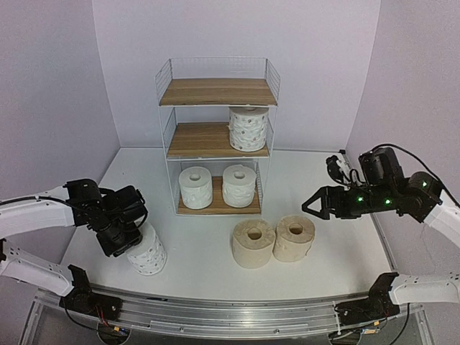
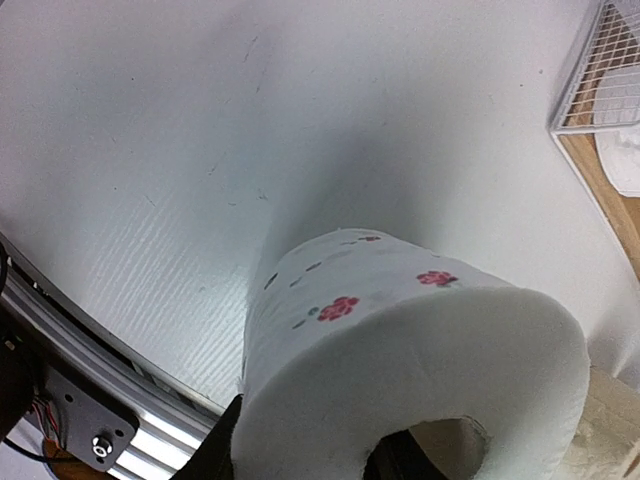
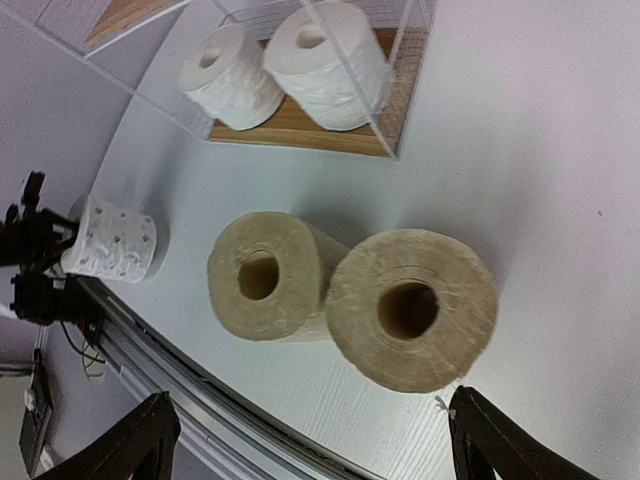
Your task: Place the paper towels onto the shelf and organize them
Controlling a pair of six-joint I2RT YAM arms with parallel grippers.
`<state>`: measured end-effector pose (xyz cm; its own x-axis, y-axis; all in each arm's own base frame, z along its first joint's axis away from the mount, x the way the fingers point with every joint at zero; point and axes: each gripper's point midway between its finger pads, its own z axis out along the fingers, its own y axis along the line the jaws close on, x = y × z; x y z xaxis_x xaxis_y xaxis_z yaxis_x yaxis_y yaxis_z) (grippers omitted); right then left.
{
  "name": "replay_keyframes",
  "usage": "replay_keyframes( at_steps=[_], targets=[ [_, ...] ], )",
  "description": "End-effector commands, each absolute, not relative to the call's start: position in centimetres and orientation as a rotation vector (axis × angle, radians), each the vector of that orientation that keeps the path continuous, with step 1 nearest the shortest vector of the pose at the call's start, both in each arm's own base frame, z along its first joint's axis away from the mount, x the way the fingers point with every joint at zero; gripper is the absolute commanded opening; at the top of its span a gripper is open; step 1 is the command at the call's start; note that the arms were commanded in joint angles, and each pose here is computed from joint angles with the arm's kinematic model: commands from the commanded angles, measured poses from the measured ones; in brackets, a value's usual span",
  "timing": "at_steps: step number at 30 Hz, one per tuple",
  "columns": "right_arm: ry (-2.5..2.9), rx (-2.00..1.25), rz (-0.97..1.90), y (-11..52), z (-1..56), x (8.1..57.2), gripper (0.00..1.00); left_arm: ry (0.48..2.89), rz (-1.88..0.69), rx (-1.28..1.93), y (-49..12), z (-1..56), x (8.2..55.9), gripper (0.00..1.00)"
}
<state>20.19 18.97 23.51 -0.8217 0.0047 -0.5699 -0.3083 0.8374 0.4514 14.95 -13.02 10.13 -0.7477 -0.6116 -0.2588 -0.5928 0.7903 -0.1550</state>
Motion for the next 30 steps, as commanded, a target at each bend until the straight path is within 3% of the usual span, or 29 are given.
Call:
replay_keyframes(
  at_steps=[1, 5, 13, 20, 30],
  targets=[
    [2.181, -0.608, 0.901, 25.3, 26.5, 18.8, 0.91, 2.672, -0.309, -1.017, -16.2, 13.9, 15.9, 0.07],
    [1.993, -0.878, 0.891, 31.0, 27.2, 16.8, 0.91, 2.689, -0.482, -1.086, -19.0, 16.4, 16.2, 0.03],
    [1.695, -1.196, 0.745, 41.5, 26.4, 13.9, 0.93, 2.755, -0.555, -1.228, -22.6, 19.1, 16.3, 0.0],
    [1.617, -1.201, 0.7, 47.0, 24.8, 14.6, 0.97, 2.808, -0.467, -1.352, -23.4, 19.4, 15.6, 0.0],
    [1.659, -1.182, 0.644, 51.1, 21.6, 16.5, 0.98, 2.825, -0.568, -1.369, -24.7, 19.2, 15.6, 0.0]
  ],
)
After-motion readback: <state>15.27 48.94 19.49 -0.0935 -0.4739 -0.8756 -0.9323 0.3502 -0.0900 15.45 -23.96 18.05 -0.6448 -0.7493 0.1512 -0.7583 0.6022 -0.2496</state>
